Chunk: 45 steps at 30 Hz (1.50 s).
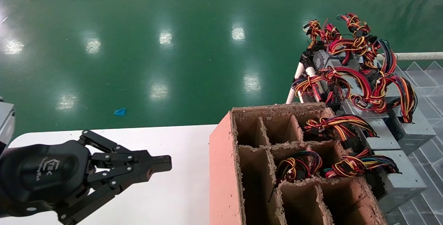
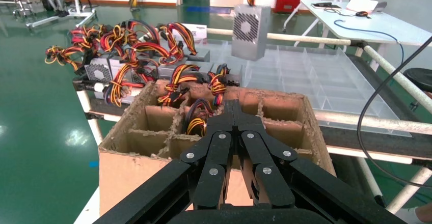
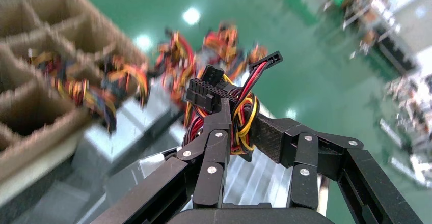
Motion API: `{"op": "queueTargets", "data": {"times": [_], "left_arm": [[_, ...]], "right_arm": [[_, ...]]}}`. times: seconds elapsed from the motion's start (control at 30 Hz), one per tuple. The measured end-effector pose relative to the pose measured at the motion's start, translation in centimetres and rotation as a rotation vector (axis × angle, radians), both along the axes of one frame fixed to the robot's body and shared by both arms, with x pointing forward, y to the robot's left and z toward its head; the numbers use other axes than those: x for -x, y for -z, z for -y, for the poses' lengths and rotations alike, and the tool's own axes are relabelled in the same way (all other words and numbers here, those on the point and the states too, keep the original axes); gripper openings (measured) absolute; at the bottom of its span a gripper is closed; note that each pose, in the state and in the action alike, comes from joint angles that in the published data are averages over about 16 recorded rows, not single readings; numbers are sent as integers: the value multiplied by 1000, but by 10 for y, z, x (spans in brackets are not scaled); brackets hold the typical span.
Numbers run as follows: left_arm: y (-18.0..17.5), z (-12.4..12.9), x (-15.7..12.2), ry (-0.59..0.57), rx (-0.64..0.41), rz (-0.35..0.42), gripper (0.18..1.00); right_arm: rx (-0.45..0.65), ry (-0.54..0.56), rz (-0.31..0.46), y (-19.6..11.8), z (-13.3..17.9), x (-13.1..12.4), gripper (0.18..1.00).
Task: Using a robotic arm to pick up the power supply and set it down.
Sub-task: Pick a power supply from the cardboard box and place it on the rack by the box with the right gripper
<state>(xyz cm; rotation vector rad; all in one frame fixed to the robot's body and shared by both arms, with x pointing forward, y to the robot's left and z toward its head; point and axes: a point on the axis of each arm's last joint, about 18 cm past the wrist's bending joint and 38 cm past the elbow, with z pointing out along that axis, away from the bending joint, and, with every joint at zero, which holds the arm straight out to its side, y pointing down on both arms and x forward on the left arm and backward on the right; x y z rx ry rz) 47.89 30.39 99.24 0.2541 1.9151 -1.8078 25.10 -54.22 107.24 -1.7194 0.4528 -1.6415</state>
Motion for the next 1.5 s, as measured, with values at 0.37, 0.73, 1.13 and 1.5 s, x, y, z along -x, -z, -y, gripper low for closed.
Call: {"op": "queueTargets", "data": {"times": [0.37, 0.73, 1.13, 1.5], "left_arm": [[0, 0, 0, 0, 0, 0, 191], [0, 0, 0, 0, 0, 0, 191], [0, 0, 0, 0, 0, 0, 191], [0, 0, 0, 0, 0, 0, 191]], "right_arm": [[-3, 65, -213, 32, 18, -6, 193], [18, 40, -256, 25, 13, -4, 192], [16, 1, -271, 23, 21, -29, 192], [9, -17, -259, 25, 43, -66, 192]]}}
